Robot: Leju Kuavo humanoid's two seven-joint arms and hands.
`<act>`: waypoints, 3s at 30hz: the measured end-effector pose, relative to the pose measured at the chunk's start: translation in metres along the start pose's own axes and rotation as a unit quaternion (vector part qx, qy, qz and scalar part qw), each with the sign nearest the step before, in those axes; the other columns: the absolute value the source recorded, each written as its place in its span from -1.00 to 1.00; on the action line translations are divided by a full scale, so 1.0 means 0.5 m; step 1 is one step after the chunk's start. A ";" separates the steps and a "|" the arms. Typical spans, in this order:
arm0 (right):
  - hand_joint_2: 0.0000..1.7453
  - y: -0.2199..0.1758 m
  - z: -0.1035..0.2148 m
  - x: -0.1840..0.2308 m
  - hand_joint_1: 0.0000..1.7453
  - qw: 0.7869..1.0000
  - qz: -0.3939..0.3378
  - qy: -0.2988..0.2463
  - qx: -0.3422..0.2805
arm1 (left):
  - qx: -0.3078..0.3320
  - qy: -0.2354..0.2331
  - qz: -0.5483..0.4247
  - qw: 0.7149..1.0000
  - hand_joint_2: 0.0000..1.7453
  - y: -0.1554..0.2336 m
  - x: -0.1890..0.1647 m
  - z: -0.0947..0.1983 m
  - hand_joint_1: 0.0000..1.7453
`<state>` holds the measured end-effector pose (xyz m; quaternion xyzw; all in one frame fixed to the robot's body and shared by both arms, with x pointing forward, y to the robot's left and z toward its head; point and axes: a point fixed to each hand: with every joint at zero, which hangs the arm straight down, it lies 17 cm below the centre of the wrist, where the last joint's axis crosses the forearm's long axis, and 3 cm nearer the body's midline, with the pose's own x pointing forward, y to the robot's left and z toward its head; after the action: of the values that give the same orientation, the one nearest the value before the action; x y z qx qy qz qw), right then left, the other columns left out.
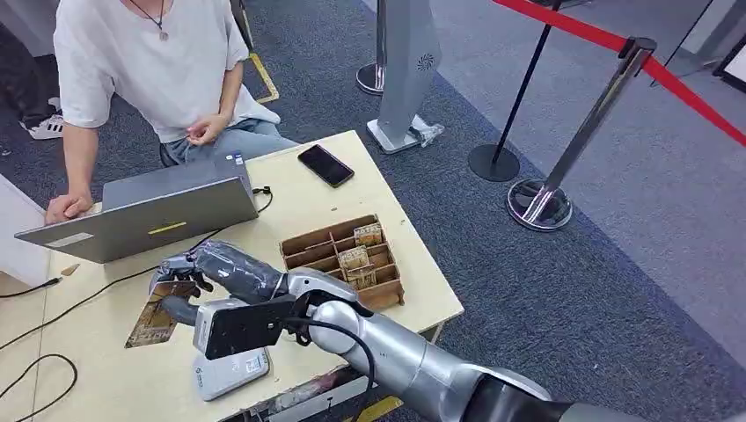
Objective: Pass the card to the sensor for recognition and then transmit it.
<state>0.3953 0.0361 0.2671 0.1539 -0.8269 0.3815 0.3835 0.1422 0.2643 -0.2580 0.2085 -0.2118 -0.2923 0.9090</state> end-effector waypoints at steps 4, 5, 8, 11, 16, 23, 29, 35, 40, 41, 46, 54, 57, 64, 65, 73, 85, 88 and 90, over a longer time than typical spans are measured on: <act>1.00 0.039 0.002 -0.024 1.00 0.999 -0.013 0.015 0.028 | 0.000 0.001 0.000 1.000 -1.00 0.000 0.000 0.000 -1.00; 1.00 0.048 0.003 -0.032 1.00 0.999 -0.014 0.020 0.035 | 0.000 0.001 0.000 1.000 -1.00 0.000 0.000 0.000 -1.00; 1.00 0.090 0.005 -0.063 1.00 0.997 -0.021 0.039 0.062 | 0.000 0.001 0.001 1.000 -1.00 0.001 0.000 -0.001 -1.00; 1.00 0.128 0.007 -0.105 1.00 0.994 -0.016 0.071 0.084 | 0.001 0.002 0.002 1.000 -1.00 0.001 -0.001 -0.001 -1.00; 1.00 0.189 0.023 -0.170 1.00 0.986 0.009 0.121 0.117 | 0.001 0.003 0.004 1.000 -1.00 0.001 -0.001 -0.001 -1.00; 1.00 0.262 0.067 -0.247 1.00 0.970 0.031 0.180 0.161 | 0.000 0.003 0.004 1.000 -1.00 0.001 -0.002 0.000 -1.00; 1.00 0.294 0.101 -0.293 1.00 0.956 0.063 0.215 0.191 | 0.000 0.003 0.004 1.000 -1.00 0.000 -0.002 0.000 -1.00; 1.00 0.306 0.119 -0.320 1.00 0.947 0.075 0.238 0.202 | -0.001 0.005 0.002 1.000 -1.00 0.000 -0.004 0.000 -1.00; 1.00 0.317 0.128 -0.325 1.00 0.944 0.043 0.249 0.214 | -0.001 0.007 0.002 1.000 -1.00 0.000 -0.005 0.000 -1.00; 1.00 0.318 0.128 -0.324 1.00 0.944 0.037 0.250 0.214 | -0.001 0.007 0.002 1.000 -1.00 0.000 -0.006 0.000 -1.00; 1.00 0.313 0.125 -0.321 1.00 0.944 0.001 0.251 0.213 | -0.004 0.009 0.003 1.000 -1.00 -0.003 -0.006 0.000 -1.00; 1.00 0.300 0.122 -0.326 1.00 0.945 -0.004 0.255 0.206 | -0.005 0.010 0.004 1.000 -1.00 -0.003 -0.007 0.000 -1.00; 1.00 0.297 0.123 -0.330 1.00 0.944 -0.011 0.262 0.201 | -0.005 0.011 0.004 1.000 -1.00 -0.003 -0.008 0.000 -1.00; 1.00 0.270 0.130 -0.357 1.00 0.940 -0.005 0.289 0.179 | -0.005 0.011 0.003 1.000 -1.00 -0.003 -0.007 0.000 -1.00; 1.00 0.266 0.131 -0.361 1.00 0.940 -0.003 0.293 0.176 | -0.005 0.010 0.002 1.000 -1.00 -0.003 -0.007 0.000 -1.00; 1.00 0.244 0.145 -0.389 1.00 0.934 0.005 0.318 0.165 | -0.005 0.009 0.001 1.000 -1.00 -0.003 -0.006 0.000 -1.00; 1.00 0.227 0.168 -0.419 1.00 0.925 0.012 0.345 0.160 | -0.007 0.008 0.000 1.000 -1.00 -0.004 -0.004 0.000 -1.00; 1.00 0.226 0.170 -0.421 1.00 0.924 0.012 0.347 0.159 | -0.007 0.007 0.000 1.000 -1.00 -0.004 -0.004 0.000 -1.00; 1.00 0.224 0.172 -0.425 1.00 0.923 0.015 0.350 0.158 | -0.008 0.007 -0.001 1.000 -1.00 -0.004 -0.004 0.000 -1.00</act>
<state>0.4295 0.0376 0.0144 0.0564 -0.5711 0.5426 0.6134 0.1399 0.2638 -0.2596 0.2039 -0.2030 -0.2934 0.9117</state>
